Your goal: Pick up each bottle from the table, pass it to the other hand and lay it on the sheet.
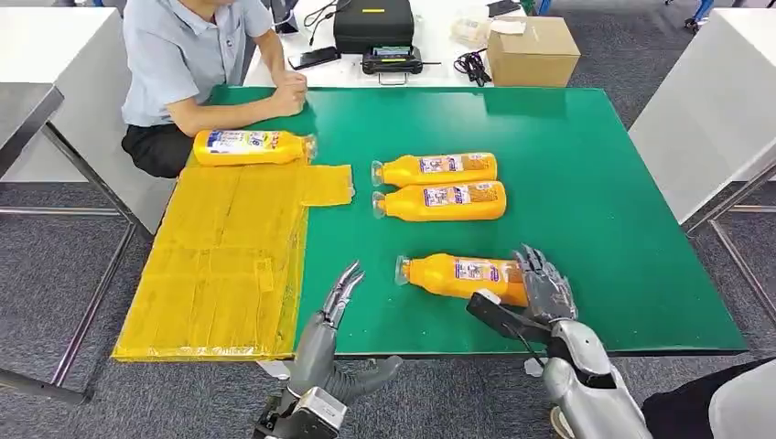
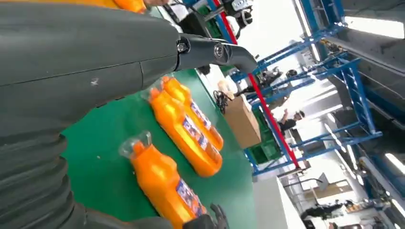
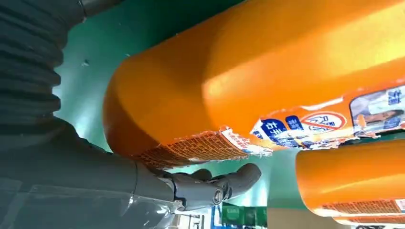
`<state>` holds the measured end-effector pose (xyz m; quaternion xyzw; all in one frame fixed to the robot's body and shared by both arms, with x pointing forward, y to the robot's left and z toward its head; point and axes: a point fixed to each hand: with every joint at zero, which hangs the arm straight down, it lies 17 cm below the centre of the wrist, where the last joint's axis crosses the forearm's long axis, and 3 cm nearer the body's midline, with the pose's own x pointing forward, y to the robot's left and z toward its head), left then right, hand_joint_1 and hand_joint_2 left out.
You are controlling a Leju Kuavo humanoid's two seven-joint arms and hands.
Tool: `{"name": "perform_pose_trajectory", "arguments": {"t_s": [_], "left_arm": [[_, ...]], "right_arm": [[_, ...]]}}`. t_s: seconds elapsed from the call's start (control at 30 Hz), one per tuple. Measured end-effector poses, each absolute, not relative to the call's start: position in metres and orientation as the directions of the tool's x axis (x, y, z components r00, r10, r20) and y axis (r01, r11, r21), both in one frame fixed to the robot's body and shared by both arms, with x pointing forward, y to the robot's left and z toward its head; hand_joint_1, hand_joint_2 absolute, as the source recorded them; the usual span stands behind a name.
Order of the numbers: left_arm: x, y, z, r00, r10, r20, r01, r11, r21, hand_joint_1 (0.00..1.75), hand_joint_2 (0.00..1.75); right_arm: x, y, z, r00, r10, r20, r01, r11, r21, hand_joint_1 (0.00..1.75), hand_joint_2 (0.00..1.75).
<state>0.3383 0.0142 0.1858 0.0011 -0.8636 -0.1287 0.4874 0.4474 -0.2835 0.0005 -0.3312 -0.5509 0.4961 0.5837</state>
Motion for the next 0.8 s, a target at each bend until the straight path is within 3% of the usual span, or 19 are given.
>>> {"name": "perform_pose_trajectory", "arguments": {"t_s": [0.13,0.17,0.2,0.27,0.8], "left_arm": [[0.338,0.013,0.187,-0.529,-0.118,0.841,0.129,0.968,0.216,0.0,1.75],[0.338,0.013,0.188,-0.529,-0.115,0.841,0.13,0.968,0.214,0.0,1.75],[0.338,0.012,0.188,-0.53,-0.114,0.84,0.13,0.968,0.214,0.0,1.75],[0.338,0.011,0.188,-0.533,-0.112,0.839,0.134,0.968,0.214,0.0,1.75],[0.337,0.002,0.187,-0.538,-0.082,0.839,0.167,0.965,0.201,0.0,1.75]], "right_arm": [[0.453,-0.285,-0.002,-0.104,0.947,0.305,-0.224,0.277,-0.935,0.02,1.75],[0.455,-0.286,-0.003,-0.106,0.947,0.304,-0.227,0.274,-0.935,0.4,1.75],[0.456,-0.286,-0.004,-0.106,0.947,0.302,-0.231,0.272,-0.934,1.06,1.75],[0.456,-0.289,-0.009,-0.102,0.946,0.307,-0.25,0.274,-0.929,1.75,1.75],[0.458,-0.296,-0.012,-0.117,0.867,0.485,-0.34,0.424,-0.839,1.75,1.75]]}}
